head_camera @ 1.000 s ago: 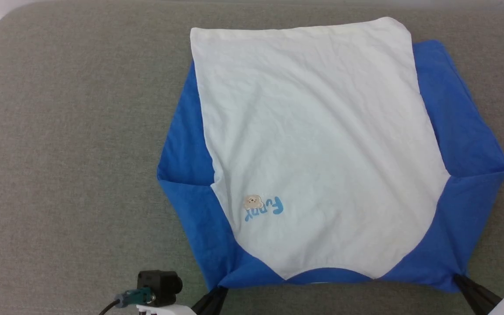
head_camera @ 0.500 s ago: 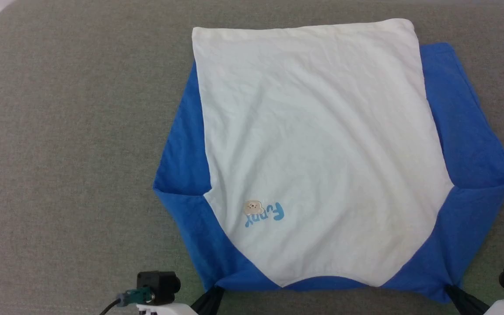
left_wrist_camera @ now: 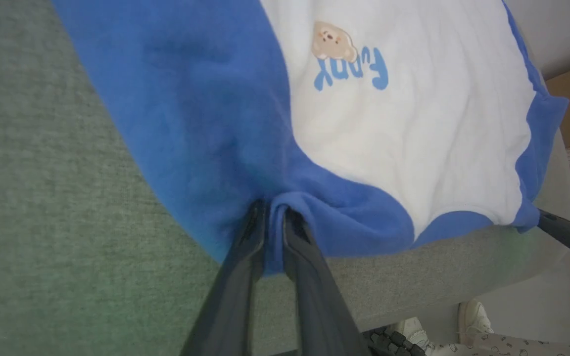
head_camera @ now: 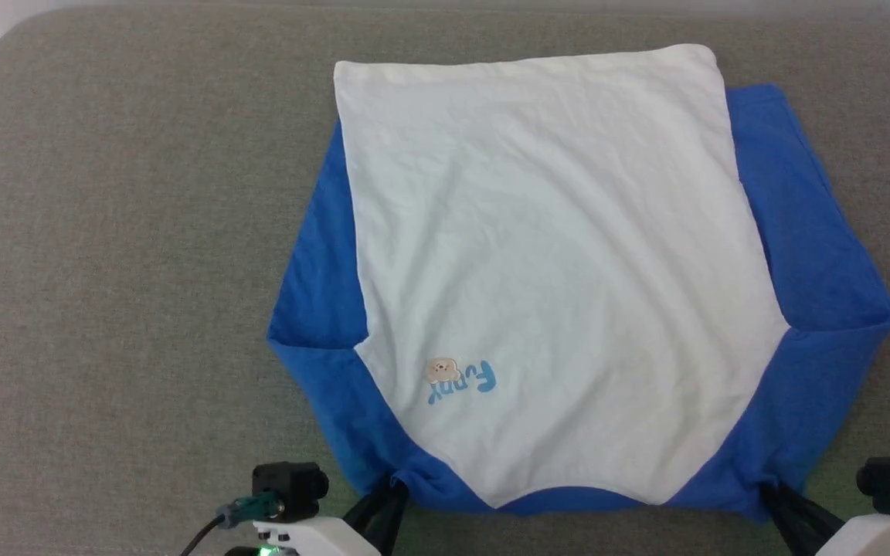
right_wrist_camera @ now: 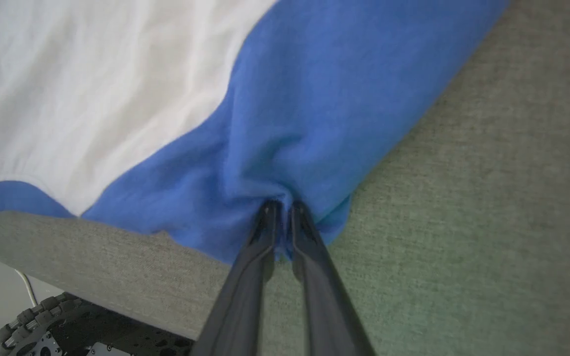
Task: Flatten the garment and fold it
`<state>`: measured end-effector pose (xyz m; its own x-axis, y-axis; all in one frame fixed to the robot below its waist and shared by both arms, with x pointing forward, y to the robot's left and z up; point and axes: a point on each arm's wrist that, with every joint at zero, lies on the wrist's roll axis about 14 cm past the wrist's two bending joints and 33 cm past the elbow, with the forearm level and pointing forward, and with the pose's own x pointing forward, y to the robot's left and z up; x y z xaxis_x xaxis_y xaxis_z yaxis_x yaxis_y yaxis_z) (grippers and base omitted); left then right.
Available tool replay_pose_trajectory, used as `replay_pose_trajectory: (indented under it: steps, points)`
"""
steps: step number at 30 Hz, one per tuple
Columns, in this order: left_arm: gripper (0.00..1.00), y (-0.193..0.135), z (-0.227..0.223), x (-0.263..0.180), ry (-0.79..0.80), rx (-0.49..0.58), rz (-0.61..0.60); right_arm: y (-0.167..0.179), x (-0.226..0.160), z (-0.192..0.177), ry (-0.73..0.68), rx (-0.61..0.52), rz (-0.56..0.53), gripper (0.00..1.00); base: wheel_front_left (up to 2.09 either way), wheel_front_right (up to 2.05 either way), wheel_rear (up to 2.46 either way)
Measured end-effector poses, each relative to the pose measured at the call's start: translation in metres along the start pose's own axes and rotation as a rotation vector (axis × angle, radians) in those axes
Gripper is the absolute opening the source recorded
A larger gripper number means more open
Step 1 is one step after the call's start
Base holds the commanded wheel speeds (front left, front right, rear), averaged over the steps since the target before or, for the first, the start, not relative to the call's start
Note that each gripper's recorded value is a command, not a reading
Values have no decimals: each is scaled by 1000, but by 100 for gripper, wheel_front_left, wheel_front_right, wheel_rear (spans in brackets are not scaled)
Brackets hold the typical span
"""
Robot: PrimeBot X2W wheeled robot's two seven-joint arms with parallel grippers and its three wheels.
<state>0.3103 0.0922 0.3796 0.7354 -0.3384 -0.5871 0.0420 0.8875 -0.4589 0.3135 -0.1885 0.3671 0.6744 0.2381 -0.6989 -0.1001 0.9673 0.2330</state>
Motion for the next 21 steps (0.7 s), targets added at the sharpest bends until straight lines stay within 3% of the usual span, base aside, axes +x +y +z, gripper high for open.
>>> replay_pose_trajectory:
  steps: [7, 13, 21]
  points:
    - [100, -9, 33, -17, -132, -64, -14, 7, -9, 26, -77, 40, 44, 100, 0, 0, 0]
    - [100, -13, 82, -55, -310, -109, -37, -5, -36, 77, -251, 46, 9, 100, 0, 0, 0]
    - [100, 9, 175, -101, -798, 135, 137, -10, -71, 162, -637, -89, -118, 100, 0, 0, 0]
